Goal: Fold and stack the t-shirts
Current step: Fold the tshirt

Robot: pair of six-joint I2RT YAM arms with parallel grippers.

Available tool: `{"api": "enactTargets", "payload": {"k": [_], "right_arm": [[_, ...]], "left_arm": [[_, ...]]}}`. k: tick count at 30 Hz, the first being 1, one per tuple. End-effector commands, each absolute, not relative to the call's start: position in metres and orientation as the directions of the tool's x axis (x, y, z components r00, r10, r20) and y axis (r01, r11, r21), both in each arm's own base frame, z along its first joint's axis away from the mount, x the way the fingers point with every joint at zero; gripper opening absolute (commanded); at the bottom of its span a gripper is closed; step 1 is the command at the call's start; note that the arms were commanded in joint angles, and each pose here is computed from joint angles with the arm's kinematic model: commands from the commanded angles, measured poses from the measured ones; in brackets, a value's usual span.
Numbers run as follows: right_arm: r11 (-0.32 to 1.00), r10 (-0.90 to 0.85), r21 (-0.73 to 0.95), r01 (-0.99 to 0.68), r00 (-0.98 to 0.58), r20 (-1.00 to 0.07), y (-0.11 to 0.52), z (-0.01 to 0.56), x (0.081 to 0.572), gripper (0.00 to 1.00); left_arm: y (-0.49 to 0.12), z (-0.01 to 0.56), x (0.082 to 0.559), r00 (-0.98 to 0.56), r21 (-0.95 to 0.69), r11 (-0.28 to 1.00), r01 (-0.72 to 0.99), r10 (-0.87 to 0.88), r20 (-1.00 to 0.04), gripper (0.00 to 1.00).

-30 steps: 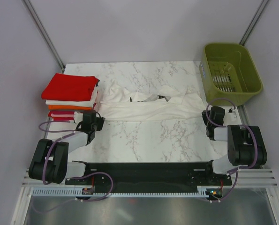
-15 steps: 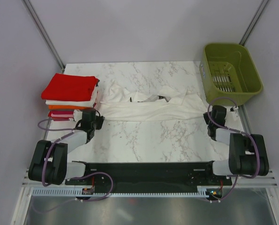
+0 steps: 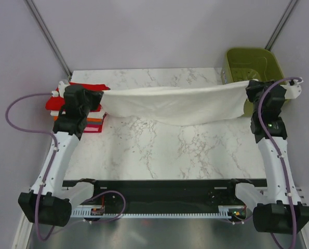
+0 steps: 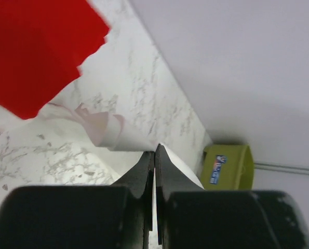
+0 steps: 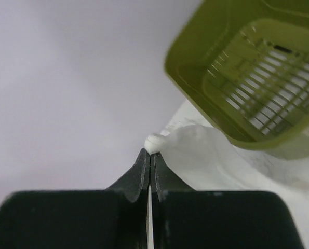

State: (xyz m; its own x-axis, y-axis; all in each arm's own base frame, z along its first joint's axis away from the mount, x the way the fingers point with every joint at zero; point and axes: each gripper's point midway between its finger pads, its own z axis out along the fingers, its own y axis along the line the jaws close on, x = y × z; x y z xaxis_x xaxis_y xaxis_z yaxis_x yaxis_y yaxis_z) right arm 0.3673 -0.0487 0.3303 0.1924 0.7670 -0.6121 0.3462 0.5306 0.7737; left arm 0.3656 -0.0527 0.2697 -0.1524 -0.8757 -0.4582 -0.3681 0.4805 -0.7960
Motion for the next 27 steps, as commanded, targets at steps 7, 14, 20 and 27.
{"api": "enactTargets", "payload": {"k": [7, 14, 20, 27], "right_arm": [[0.661, 0.682, 0.749, 0.042, 0.383, -0.623, -0.035, 0.525, 0.271, 0.0], [0.669, 0.656, 0.743, -0.017, 0.483, -0.58, -0.038, 0.56, 0.213, 0.0], [0.674, 0.66, 0.739, 0.001, 0.45, -0.602, -0.036, 0.558, 0.232, 0.0], [0.651, 0.712, 0.756, 0.07, 0.287, -0.64, -0.03, 0.514, 0.329, 0.0]], "left_arm": [[-0.038, 0.459, 0.266, -0.025, -0.803, 0.592, -0.071, -0.806, -0.592, 0.02], [-0.036, 0.487, 0.237, 0.009, -0.817, 0.577, -0.021, -0.817, -0.577, 0.02], [-0.038, 0.462, 0.27, -0.042, -0.811, 0.576, -0.106, -0.817, -0.575, 0.02], [-0.05, 0.419, 0.345, -0.128, -0.803, 0.568, -0.181, -0.823, -0.553, 0.02]]}}
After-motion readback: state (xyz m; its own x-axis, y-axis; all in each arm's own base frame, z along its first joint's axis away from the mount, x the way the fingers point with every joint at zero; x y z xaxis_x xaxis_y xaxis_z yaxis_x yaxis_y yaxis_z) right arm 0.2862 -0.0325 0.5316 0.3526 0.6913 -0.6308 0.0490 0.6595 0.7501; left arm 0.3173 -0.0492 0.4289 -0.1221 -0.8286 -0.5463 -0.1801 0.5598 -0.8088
